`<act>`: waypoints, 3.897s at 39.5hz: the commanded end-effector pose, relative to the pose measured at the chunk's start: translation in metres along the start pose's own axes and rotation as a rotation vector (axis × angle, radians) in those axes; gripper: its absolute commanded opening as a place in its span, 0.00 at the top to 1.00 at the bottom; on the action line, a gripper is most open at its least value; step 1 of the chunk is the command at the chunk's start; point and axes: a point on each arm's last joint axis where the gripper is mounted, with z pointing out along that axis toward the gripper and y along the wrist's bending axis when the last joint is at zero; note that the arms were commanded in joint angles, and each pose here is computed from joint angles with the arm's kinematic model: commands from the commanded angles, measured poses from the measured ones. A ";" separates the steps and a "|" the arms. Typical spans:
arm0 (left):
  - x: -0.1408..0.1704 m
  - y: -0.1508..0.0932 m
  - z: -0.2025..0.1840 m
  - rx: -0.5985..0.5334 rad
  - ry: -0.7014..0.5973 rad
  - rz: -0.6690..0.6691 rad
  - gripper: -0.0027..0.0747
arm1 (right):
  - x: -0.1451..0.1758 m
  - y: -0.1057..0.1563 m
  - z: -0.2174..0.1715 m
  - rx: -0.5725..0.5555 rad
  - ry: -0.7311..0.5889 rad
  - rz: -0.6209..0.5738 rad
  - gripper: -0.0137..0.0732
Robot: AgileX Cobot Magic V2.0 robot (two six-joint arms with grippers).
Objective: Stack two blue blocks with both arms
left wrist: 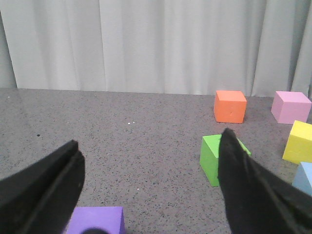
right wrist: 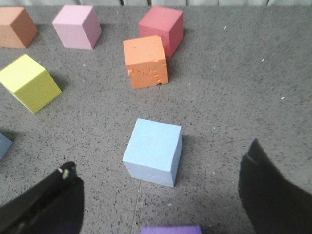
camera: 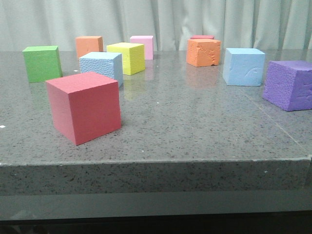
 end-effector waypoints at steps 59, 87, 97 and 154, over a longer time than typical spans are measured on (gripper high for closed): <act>-0.019 0.000 -0.002 0.001 -0.118 -0.011 0.26 | -0.005 0.023 0.165 0.153 0.336 0.175 0.36; -0.019 0.000 -0.002 0.001 -0.118 -0.011 0.26 | -0.007 0.122 0.115 -0.057 0.303 -0.020 0.38; -0.019 0.000 -0.002 0.001 -0.118 -0.011 0.26 | 0.023 0.169 0.126 -0.127 0.364 -0.059 0.38; -0.019 0.000 -0.002 0.001 -0.118 -0.011 0.26 | -0.020 0.177 0.104 -0.122 0.292 -0.020 0.11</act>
